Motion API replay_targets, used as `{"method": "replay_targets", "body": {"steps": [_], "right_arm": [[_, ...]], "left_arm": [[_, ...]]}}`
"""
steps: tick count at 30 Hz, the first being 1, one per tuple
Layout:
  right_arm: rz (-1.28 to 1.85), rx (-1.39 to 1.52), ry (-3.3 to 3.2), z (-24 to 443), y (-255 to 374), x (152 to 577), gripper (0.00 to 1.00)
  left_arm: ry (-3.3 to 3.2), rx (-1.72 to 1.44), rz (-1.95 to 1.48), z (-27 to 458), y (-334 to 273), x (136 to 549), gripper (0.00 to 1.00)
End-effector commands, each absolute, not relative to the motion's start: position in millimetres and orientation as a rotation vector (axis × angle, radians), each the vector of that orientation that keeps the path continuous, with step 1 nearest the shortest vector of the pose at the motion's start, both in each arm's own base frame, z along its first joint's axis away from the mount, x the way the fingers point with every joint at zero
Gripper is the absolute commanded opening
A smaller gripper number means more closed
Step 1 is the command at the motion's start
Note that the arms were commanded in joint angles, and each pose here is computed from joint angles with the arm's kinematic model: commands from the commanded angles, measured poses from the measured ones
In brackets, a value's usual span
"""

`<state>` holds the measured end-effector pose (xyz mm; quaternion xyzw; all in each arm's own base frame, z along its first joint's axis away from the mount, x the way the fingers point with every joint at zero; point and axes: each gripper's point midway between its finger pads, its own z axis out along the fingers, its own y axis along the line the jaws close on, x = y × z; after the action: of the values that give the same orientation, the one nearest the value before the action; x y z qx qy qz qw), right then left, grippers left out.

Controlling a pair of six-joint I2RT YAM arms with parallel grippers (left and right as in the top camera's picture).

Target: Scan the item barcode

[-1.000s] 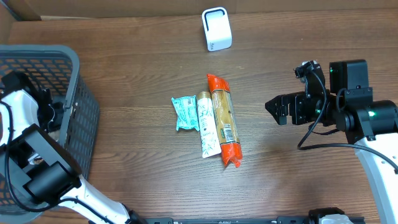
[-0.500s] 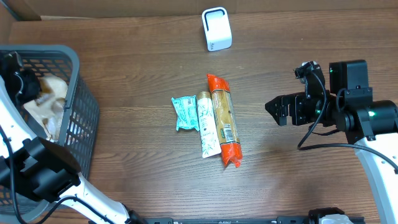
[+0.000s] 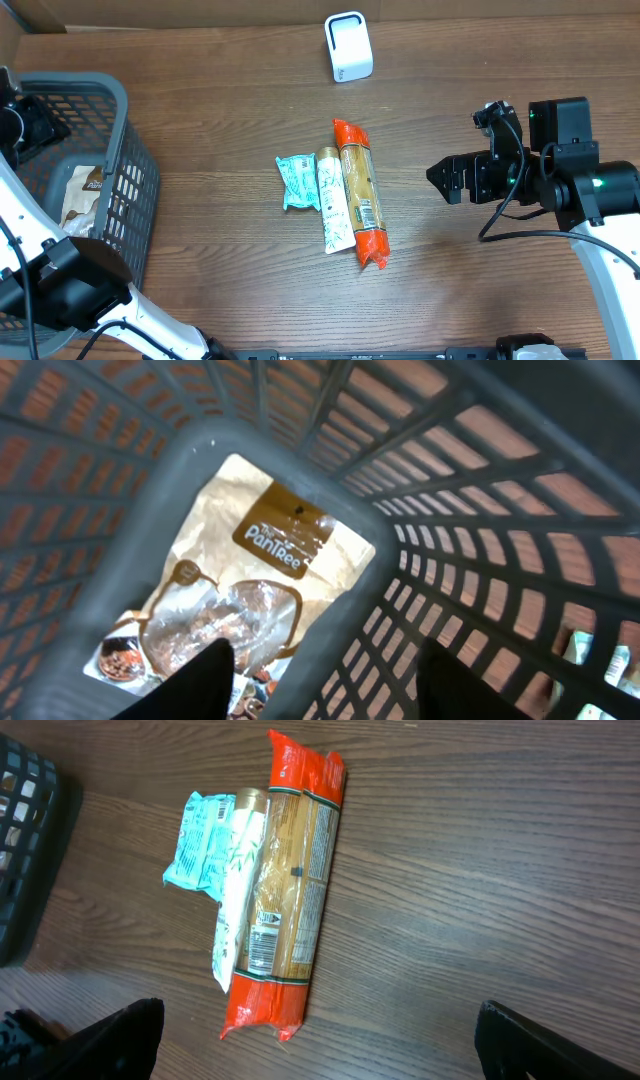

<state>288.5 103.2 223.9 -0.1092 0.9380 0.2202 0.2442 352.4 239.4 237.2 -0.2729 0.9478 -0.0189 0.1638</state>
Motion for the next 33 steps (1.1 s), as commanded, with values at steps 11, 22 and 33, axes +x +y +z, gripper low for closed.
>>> {"method": "replay_targets", "body": {"steps": [11, 22, 33], "right_arm": [[0.603, -0.305, 2.522, 235.4, 104.4, 293.9, 1.0], [0.601, -0.308, 2.51, 236.9, 104.7, 296.3, 1.0], [0.621, -0.308, 2.526, 235.3, 106.2, 291.8, 1.0]], "left_arm": [[2.623, -1.084, -0.321, 210.0, 255.0, 299.1, 0.41], [2.292, -1.34, -0.28, 189.5, 255.4, 234.1, 0.62], [2.164, -1.595, -0.376, 133.6, 246.5, 231.2, 1.0]]}}
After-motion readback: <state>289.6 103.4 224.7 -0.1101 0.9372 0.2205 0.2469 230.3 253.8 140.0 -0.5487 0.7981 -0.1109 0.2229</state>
